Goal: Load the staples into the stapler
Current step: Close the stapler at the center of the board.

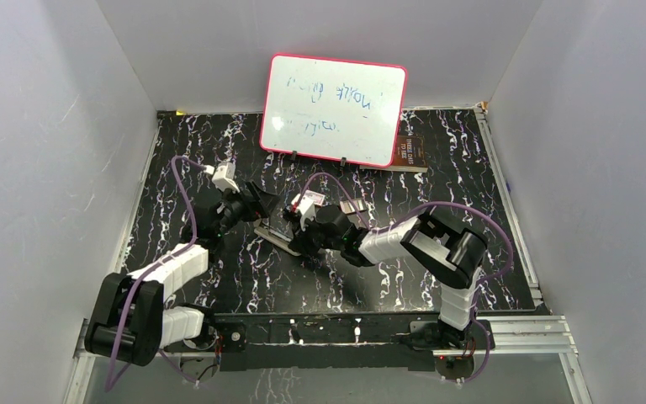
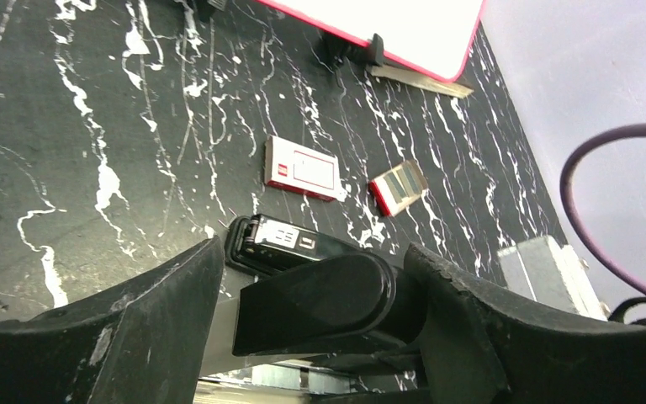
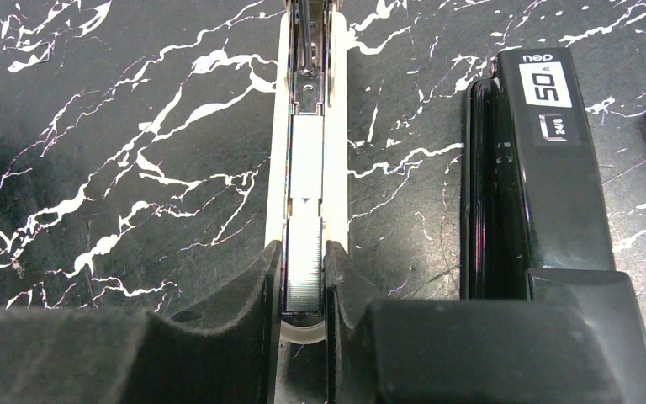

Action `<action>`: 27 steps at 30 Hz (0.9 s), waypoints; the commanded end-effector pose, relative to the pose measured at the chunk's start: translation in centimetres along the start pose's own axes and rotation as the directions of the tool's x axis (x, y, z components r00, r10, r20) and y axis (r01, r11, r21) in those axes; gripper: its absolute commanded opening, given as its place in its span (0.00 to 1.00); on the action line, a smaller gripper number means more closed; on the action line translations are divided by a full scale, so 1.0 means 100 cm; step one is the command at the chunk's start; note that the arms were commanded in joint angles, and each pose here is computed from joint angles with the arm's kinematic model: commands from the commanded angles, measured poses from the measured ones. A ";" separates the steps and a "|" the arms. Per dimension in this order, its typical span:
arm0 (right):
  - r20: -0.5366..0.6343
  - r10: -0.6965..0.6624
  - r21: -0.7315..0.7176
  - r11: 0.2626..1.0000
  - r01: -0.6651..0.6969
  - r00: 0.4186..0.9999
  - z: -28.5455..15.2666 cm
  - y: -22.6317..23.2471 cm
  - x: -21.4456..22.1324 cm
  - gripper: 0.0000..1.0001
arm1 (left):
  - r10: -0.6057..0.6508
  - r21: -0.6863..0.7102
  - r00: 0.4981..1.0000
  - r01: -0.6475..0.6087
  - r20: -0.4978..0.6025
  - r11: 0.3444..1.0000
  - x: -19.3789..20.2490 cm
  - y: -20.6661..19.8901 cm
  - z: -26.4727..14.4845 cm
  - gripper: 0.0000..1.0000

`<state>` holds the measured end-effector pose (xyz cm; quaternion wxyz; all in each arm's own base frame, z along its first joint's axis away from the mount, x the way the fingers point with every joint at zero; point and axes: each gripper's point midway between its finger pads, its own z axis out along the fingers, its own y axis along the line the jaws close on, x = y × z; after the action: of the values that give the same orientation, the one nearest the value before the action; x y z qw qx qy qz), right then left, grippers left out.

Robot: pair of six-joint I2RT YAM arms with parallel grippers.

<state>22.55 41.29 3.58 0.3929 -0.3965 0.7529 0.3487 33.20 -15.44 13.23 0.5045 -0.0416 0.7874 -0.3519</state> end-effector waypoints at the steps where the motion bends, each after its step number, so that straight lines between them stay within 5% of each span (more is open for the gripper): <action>1: -0.121 0.003 0.035 0.999 0.001 0.993 -0.003 -0.009 0.049 0.00 | 0.058 0.045 0.998 -0.058 0.002 0.997 -0.014 -0.020 -0.004 0.77; 12: -0.091 -0.049 0.021 0.998 0.051 0.995 -0.009 -0.010 0.053 0.05 | 0.061 0.113 0.998 -0.059 -0.011 0.992 -0.024 -0.045 -0.015 0.81; 19: -0.168 -0.104 0.005 0.994 0.106 0.980 -0.031 -0.016 0.070 0.06 | 0.237 0.011 0.965 -0.237 -0.110 0.971 -0.041 -0.034 -0.014 0.89; 27: -0.187 -0.128 -0.032 0.992 0.124 0.974 -0.067 -0.020 0.064 0.42 | 0.430 0.035 0.885 -0.431 -0.178 0.902 -0.025 -0.010 -0.005 0.98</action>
<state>21.89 36.97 3.28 0.4096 -0.4564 0.7232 0.3177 34.60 -15.27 18.66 0.5111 0.0922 0.8126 -0.2645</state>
